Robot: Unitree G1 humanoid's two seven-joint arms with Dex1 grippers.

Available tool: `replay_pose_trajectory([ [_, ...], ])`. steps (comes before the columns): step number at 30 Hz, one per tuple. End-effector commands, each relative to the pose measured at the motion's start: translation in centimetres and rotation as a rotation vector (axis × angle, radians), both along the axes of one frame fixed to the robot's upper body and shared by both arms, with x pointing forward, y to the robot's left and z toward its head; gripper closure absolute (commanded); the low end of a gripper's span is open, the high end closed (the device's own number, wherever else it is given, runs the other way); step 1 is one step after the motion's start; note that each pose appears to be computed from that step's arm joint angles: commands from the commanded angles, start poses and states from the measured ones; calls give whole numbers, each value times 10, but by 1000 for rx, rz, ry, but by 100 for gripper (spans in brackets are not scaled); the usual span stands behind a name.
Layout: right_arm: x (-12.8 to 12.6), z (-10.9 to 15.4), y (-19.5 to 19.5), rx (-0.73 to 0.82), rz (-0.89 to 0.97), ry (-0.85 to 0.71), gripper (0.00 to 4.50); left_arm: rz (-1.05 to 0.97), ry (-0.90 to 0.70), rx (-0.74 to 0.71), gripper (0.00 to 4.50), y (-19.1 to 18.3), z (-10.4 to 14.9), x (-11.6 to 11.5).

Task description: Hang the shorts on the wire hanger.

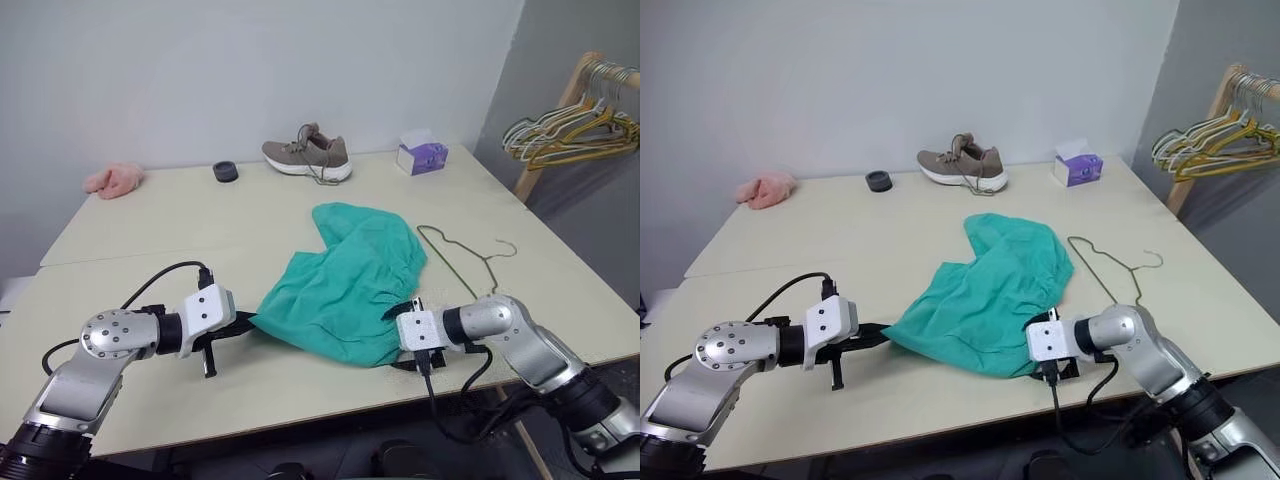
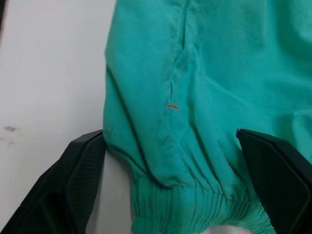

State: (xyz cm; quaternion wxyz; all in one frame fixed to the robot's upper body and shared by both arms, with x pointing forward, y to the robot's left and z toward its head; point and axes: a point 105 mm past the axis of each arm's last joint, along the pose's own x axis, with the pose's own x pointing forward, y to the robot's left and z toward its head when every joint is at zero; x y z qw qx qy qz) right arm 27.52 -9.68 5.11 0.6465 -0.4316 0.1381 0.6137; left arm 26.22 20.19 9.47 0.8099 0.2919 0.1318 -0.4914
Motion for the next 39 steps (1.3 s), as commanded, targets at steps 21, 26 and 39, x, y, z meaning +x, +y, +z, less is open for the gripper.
replay_pose_trajectory([
  [21, -24, 110, -28, 52, 255, 222, 446, -57, 340, -135, 450, 2, 52, -78],
  [26, 6, 152, -15, 169, 168, 330, 446, 49, 198, -273, 450, 9, 111, -25],
  [39, 181, 276, 64, 241, -296, -791, 446, 805, -693, -50, 450, 90, 223, 185],
])
